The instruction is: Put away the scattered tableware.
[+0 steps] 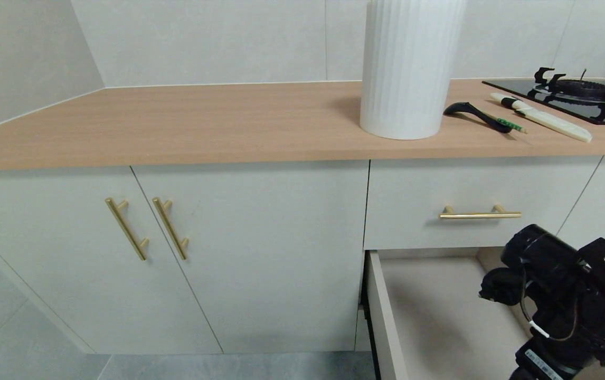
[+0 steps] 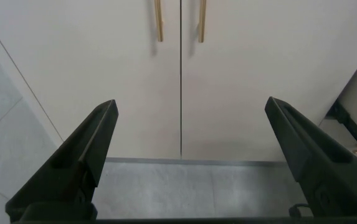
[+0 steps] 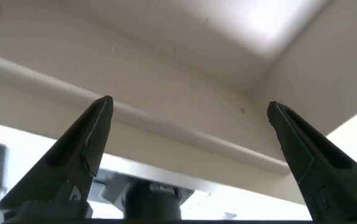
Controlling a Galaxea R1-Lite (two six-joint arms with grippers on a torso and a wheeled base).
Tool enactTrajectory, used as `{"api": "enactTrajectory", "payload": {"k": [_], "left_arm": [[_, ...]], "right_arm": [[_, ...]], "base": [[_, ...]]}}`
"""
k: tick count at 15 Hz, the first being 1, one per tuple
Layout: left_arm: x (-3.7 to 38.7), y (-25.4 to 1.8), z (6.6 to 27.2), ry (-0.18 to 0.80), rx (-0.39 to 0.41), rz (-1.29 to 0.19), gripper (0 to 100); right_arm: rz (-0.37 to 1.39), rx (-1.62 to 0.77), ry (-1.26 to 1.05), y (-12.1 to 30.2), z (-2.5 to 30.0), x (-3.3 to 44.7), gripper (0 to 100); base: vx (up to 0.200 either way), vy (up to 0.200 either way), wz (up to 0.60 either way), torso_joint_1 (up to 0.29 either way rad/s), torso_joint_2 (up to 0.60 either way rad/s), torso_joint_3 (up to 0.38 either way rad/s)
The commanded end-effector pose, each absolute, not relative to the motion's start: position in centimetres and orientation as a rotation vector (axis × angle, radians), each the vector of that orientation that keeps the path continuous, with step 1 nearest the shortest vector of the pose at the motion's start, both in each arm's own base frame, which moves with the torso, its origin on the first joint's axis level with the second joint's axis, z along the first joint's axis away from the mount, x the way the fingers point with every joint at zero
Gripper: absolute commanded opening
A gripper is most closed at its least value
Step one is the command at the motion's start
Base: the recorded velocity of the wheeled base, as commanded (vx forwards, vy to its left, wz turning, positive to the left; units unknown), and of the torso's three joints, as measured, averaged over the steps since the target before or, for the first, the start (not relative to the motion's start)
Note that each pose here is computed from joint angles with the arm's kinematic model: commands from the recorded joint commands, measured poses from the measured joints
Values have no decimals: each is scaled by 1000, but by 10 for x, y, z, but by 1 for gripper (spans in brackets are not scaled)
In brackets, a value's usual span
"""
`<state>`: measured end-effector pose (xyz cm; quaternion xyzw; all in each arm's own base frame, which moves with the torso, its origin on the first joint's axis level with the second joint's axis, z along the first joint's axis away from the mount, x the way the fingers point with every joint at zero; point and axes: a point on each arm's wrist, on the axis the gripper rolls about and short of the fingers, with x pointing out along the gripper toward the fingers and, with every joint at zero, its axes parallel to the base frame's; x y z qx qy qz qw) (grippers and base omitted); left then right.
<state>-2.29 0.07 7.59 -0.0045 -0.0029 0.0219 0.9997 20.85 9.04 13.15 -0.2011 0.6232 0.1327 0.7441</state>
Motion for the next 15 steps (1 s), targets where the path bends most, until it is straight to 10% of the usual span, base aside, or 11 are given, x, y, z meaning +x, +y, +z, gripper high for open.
{"api": "enactTrajectory", "payload": {"k": [1,15], "left_arm": [[-23,1,76,-5,-9,44,100],[-23,1,76,-5,-9,44,100]], "right_arm": [[232,-319,1246,94,153,216,100],[179,-125,903,82,195,213,100]], "base": [[0,0,0,0,0,0],[0,0,0,30,-107,-98]]}}
